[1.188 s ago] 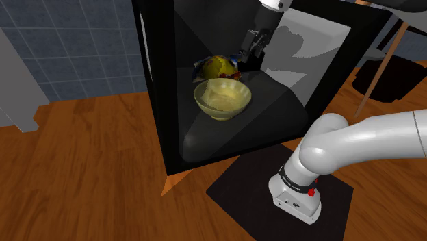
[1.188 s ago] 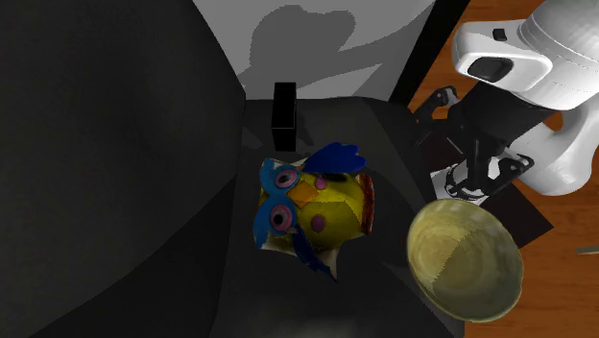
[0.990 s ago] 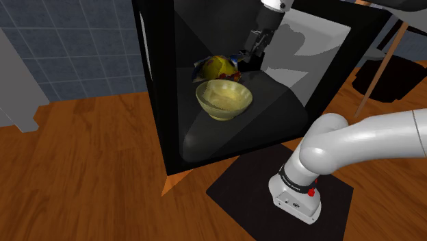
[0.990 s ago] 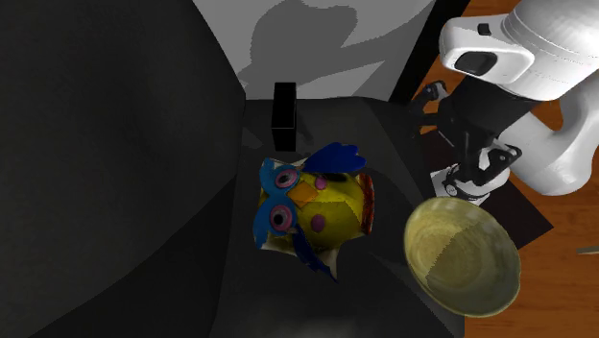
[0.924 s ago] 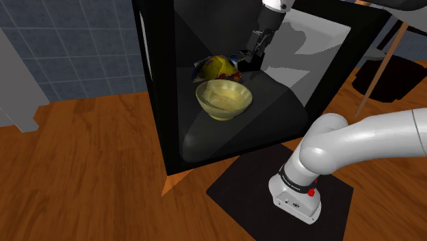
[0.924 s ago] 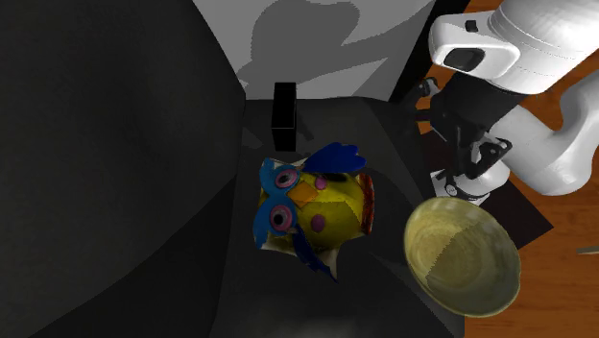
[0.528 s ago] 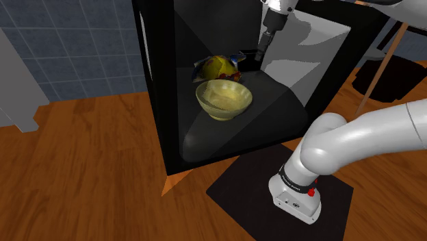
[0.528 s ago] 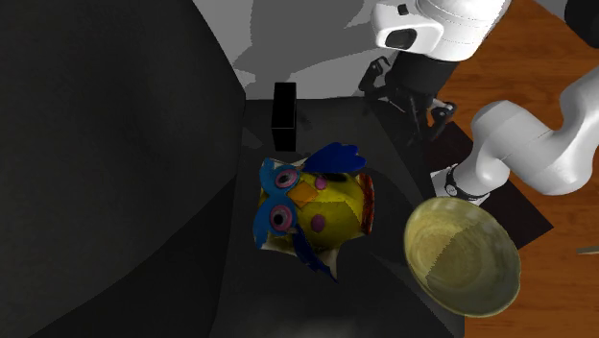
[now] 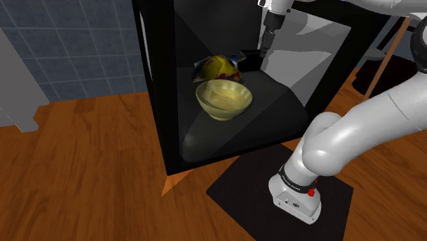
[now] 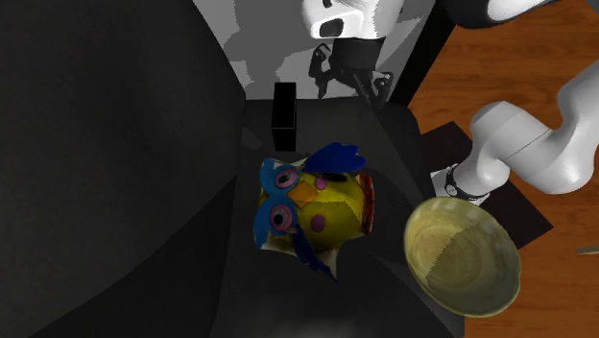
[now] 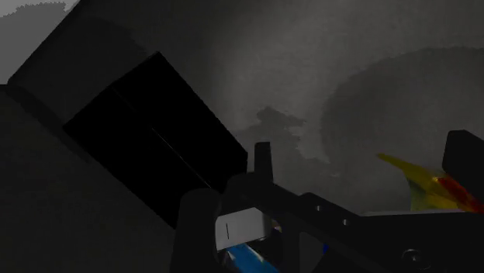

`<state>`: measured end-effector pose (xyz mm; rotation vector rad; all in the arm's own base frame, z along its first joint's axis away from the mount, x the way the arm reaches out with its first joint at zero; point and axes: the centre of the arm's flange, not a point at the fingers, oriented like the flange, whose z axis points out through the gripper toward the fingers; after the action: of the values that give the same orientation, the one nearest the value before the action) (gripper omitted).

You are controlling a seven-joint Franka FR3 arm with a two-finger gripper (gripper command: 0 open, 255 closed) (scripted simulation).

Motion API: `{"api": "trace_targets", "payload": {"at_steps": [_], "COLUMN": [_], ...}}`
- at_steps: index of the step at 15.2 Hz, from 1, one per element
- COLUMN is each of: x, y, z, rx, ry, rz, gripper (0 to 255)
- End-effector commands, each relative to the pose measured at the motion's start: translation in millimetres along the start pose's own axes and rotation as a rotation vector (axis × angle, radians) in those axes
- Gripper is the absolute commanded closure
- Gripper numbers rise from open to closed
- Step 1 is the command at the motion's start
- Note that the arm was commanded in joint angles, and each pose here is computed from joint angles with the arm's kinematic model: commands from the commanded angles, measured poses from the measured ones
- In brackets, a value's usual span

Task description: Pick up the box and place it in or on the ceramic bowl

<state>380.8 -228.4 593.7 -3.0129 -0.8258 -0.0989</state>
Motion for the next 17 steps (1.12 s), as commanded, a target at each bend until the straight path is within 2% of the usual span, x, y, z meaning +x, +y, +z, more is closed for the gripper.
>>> {"api": "trace_targets", "payload": {"at_steps": [1,9,17], "x": [1,22,22], "y": [26,130,136], "z": [5,25,63], "rx": [0.004,0.023,0.025], "ry": [-0.014,-0.061,-0.064], "rz": [-0.073,-0.338,-0.355], "gripper": [0,0,0]}}
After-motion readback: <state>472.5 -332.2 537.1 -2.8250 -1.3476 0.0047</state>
